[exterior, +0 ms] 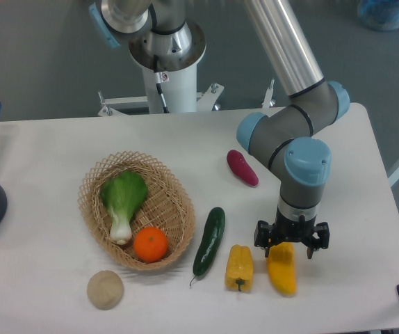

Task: Pick up the mango from the table
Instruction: 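Lower the gripper around the yellow mango and close on it, then lift the grasped yellow mango up off the table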

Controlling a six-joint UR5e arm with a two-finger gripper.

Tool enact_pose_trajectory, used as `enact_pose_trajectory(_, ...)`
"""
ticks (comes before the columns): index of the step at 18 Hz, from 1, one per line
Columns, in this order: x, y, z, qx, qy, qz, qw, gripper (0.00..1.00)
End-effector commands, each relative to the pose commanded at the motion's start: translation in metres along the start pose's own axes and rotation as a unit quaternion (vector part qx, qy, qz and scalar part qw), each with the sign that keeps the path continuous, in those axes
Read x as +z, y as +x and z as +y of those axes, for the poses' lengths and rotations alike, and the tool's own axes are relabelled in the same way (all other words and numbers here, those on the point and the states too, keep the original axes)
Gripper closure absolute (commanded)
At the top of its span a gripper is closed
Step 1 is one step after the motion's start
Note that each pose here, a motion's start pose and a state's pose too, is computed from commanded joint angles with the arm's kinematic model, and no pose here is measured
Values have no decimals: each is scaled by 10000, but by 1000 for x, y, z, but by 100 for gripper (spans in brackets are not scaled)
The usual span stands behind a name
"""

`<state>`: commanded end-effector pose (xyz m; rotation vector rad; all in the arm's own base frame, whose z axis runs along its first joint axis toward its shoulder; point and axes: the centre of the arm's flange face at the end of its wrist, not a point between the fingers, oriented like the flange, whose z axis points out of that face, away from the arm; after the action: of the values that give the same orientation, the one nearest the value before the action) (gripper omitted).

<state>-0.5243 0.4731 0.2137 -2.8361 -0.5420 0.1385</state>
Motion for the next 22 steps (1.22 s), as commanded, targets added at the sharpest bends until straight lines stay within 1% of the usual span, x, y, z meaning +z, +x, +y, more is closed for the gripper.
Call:
enact_pose_trajectory(11, 18, 6, 4, 18, -167, 53, 9998, 0)
enact_pose_trajectory(12, 19, 7, 6, 16, -184, 56, 9998, 4)
enact_pose_trajectory(13, 17, 7, 5, 18, -172, 47, 9998, 12)
enact_pose_trajectory(15, 17, 7, 5, 18, -176, 41, 9998, 29)
enact_pose_trajectory(18, 7, 7, 4, 10, -151, -26, 9999, 51)
enact_pose_trajectory(19, 4, 6, 4, -2, -133, -42, 9999, 61)
enact_pose_trajectory(20, 3, 6, 4, -1, -127, -47, 9999, 69)
enact_pose_trajectory(21, -2, 6, 3, 3, -92, -63, 9999, 72)
enact_pose_trajectory(22, -10, 4, 2, 3, -35, -92, 10000, 72)
